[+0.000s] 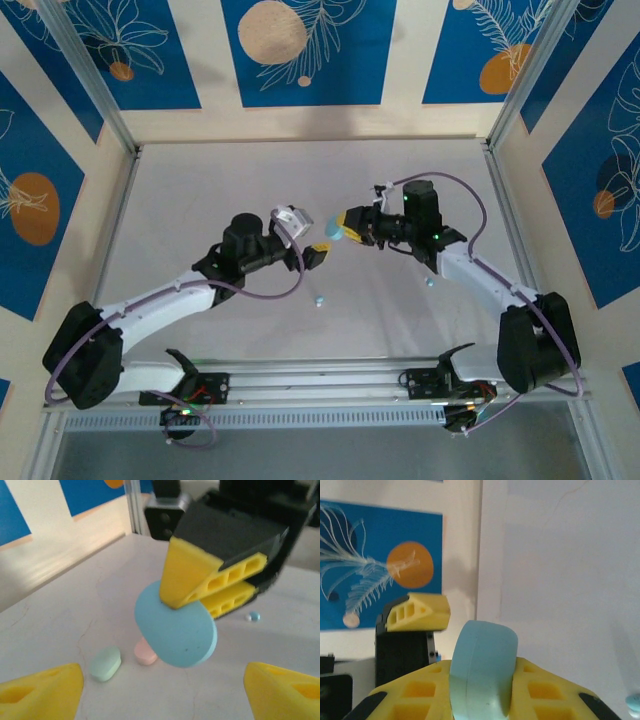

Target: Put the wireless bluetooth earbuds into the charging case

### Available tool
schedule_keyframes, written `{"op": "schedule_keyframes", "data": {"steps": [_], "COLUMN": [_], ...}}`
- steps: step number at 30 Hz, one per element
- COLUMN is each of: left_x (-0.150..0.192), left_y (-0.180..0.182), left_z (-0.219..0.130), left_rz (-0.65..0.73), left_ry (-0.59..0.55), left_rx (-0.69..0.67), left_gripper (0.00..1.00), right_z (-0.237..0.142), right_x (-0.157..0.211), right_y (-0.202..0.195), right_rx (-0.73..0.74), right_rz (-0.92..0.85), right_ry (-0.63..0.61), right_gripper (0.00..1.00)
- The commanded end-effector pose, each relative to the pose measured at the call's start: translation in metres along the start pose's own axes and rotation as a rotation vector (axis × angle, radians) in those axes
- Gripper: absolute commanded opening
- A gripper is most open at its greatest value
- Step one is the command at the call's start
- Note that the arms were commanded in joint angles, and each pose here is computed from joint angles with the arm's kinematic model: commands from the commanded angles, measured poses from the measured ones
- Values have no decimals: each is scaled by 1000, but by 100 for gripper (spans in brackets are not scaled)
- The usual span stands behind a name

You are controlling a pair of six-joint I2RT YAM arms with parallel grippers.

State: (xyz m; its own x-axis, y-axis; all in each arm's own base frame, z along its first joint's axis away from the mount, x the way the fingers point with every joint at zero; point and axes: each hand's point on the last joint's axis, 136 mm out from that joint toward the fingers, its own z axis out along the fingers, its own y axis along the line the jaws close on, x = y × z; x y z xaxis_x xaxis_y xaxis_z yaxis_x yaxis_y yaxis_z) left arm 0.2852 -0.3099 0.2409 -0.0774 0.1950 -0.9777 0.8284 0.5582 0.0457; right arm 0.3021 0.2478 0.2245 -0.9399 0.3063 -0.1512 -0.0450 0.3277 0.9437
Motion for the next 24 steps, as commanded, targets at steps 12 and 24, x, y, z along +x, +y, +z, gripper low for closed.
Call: {"op": "schedule_keyframes", "data": {"steps": [12,24], "left_x": [-42,-46], "left_y": [0,-2], "left_z": [27,33], "left_rz": [-125,-168], "left_ry": [-252,-290], "left_rx": [-170,-151], "left_gripper": [79,58], "right_z": [-21,-22], "right_x": [-16,-10], "right_y": [41,49], "right_rx": [-144,-200], "right_rz": [77,51], "right_ry": [-266,-239], "right_gripper": [17,18]}}
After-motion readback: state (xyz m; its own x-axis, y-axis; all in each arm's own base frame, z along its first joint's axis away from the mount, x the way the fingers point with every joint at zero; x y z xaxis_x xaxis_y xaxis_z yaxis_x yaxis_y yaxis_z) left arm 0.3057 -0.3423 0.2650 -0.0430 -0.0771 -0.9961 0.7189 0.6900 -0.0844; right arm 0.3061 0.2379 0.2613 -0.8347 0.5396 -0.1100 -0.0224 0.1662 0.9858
